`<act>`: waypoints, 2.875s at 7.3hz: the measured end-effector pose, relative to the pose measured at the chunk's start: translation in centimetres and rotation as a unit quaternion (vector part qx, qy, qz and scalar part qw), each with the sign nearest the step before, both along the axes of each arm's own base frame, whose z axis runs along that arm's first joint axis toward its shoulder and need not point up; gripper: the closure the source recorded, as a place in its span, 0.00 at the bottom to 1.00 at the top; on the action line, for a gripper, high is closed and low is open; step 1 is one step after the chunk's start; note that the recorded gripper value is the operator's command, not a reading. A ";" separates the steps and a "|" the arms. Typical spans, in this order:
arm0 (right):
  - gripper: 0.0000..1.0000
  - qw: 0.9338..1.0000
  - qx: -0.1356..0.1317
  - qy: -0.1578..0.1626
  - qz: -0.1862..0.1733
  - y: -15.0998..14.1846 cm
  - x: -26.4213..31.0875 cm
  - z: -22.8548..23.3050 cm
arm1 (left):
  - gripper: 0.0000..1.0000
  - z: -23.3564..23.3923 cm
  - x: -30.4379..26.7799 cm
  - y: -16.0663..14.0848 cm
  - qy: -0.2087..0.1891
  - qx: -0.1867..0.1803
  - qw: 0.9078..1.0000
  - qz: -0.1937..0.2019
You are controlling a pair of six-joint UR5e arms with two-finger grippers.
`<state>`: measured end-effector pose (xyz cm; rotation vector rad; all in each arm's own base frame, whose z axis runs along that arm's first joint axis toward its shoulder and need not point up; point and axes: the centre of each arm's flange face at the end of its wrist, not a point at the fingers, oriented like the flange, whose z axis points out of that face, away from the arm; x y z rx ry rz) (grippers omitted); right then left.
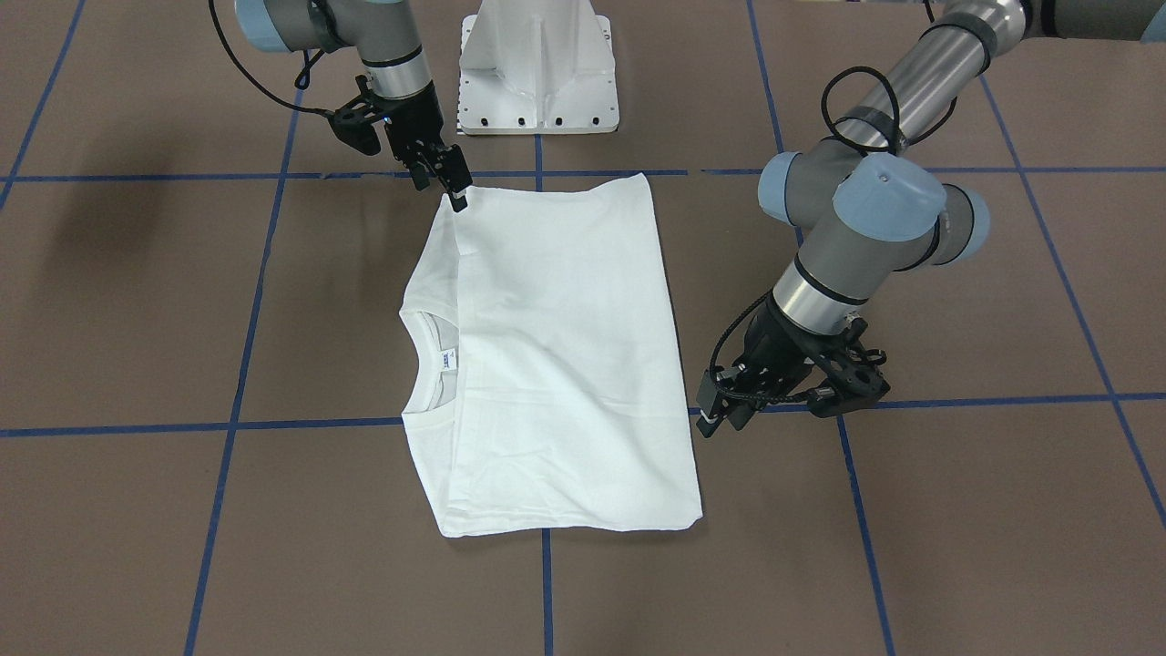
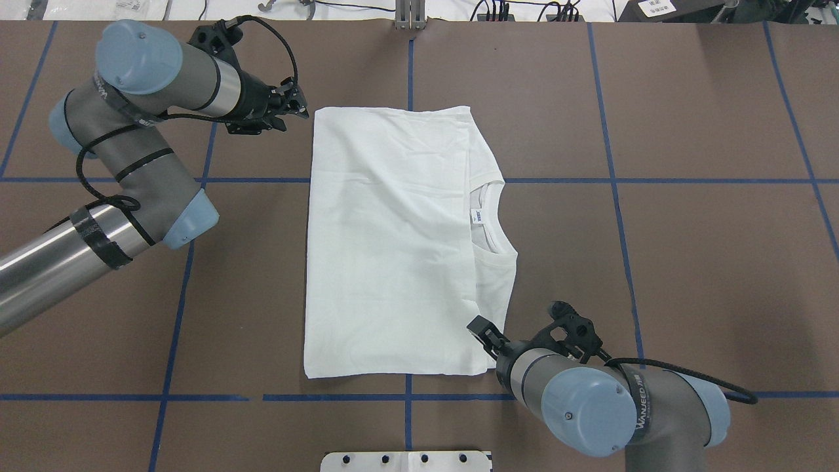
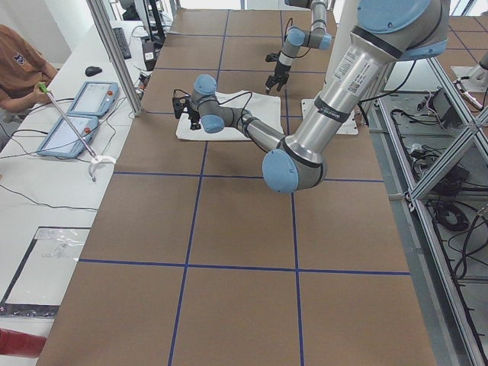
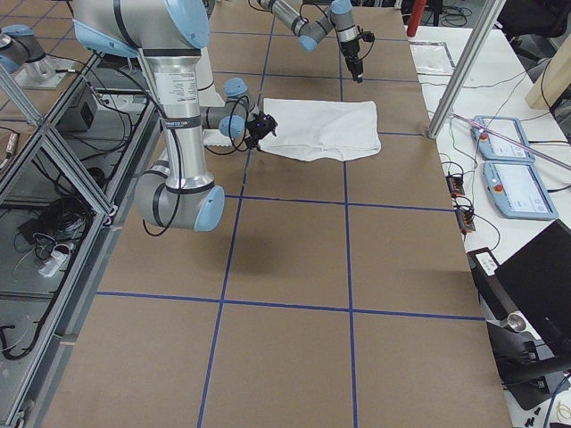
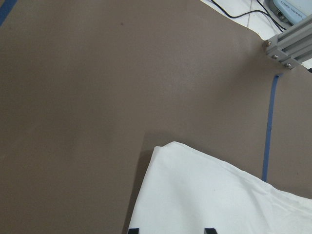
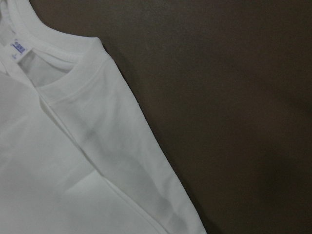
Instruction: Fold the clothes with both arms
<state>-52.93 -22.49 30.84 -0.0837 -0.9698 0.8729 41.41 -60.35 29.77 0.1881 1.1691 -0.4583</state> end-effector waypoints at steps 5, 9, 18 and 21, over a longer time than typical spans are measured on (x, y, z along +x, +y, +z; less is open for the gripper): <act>0.12 1.000 -0.005 0.026 -0.013 1.5 -1.2 0.4 | 0.46 0.3 -0.3 0.4 0.000 0.000 1.000 0.001; 0.15 1.000 -0.002 0.025 -0.016 1.4 -2.2 -0.5 | 0.46 0.3 -0.3 0.4 0.000 0.000 1.000 0.000; 0.79 0.999 -0.003 0.035 -0.009 0.5 -2.4 -0.1 | 0.46 0.3 -0.5 0.6 0.000 0.000 1.000 0.000; 1.00 1.000 -0.004 0.029 -0.006 0.2 -2.8 -1.0 | 0.46 0.7 -0.9 1.0 0.000 0.000 1.000 0.000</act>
